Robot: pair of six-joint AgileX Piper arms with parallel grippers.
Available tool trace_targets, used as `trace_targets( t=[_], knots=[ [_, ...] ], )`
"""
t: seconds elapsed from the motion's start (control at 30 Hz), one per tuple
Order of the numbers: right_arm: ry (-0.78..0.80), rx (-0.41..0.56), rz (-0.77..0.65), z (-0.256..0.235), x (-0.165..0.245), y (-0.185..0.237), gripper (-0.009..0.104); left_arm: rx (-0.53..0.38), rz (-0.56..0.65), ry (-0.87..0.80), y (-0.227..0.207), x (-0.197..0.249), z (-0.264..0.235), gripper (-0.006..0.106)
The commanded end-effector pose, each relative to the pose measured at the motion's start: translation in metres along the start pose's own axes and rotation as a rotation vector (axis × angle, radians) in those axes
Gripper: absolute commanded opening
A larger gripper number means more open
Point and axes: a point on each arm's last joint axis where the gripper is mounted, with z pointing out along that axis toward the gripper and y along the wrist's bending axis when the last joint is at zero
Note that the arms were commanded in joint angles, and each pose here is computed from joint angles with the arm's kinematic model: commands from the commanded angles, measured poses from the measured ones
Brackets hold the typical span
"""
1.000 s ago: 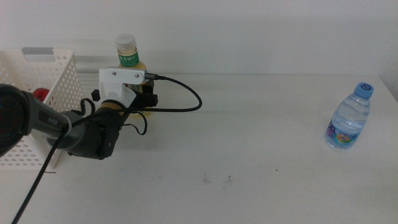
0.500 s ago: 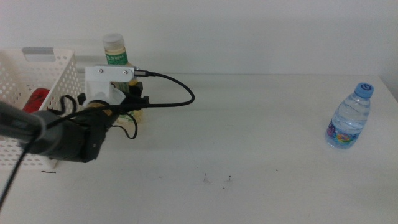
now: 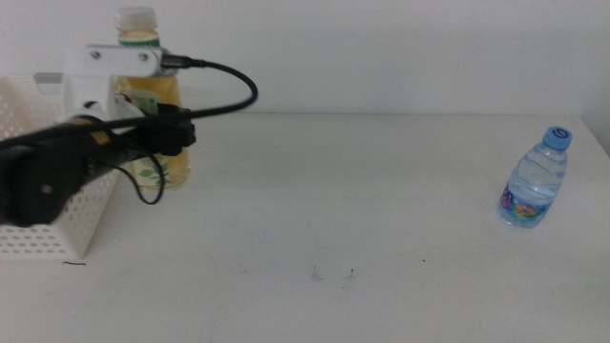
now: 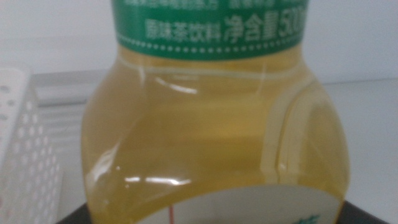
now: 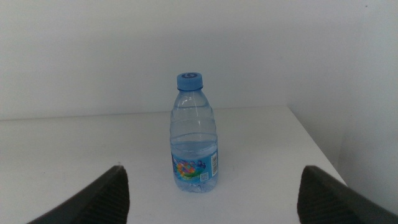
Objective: Use arms to grab the bottles and put them into the dustbin to the left of the table.
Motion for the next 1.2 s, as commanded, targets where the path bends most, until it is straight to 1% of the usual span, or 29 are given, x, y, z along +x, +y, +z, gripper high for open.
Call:
trace_targets(
  t=[0.0, 0.17, 0.23, 0.4, 0.5, 0.67, 0.77, 1.0, 1.1, 1.17],
  knots=[
    [-0.010, 0.009, -0.009, 0.000, 0.000, -0.001, 0.093, 0.011, -0.007, -0.050, -0.003, -0.024, -0.023, 0.000],
    [-0.010, 0.009, -0.009, 0.000, 0.000, -0.001, 0.093, 0.016, 0.003, 0.087, -0.008, -0.055, -0.041, 0.000],
    [-0.010, 0.009, -0.009, 0.000, 0.000, -0.001, 0.093, 0.015, 0.044, 0.136, -0.009, -0.067, -0.047, 0.000],
    [-0.010, 0.009, -0.009, 0.000, 0.000, -0.001, 0.093, 0.019, 0.133, 0.199, -0.010, -0.095, -0.061, 0.000],
    [-0.010, 0.009, -0.009, 0.000, 0.000, -0.001, 0.093, 0.010, 0.170, 0.240, -0.003, -0.107, -0.068, 0.000],
    [-0.010, 0.009, -0.009, 0.000, 0.000, -0.001, 0.093, 0.009, 0.149, 0.291, 0.026, -0.122, -0.070, 0.000],
    [-0.010, 0.009, -0.009, 0.000, 0.000, -0.001, 0.093, -0.011, 0.116, 0.341, 0.048, -0.126, -0.067, 0.000],
    [-0.010, 0.009, -0.009, 0.000, 0.000, -0.001, 0.093, -0.053, 0.064, 0.406, 0.091, -0.133, -0.044, 0.000],
    [-0.010, 0.009, -0.009, 0.000, 0.000, -0.001, 0.093, -0.063, 0.065, 0.462, 0.109, -0.132, -0.031, 0.000],
    [-0.010, 0.009, -0.009, 0.000, 0.000, -0.001, 0.093, -0.086, 0.053, 0.492, 0.124, -0.130, -0.024, 0.000]
  ],
)
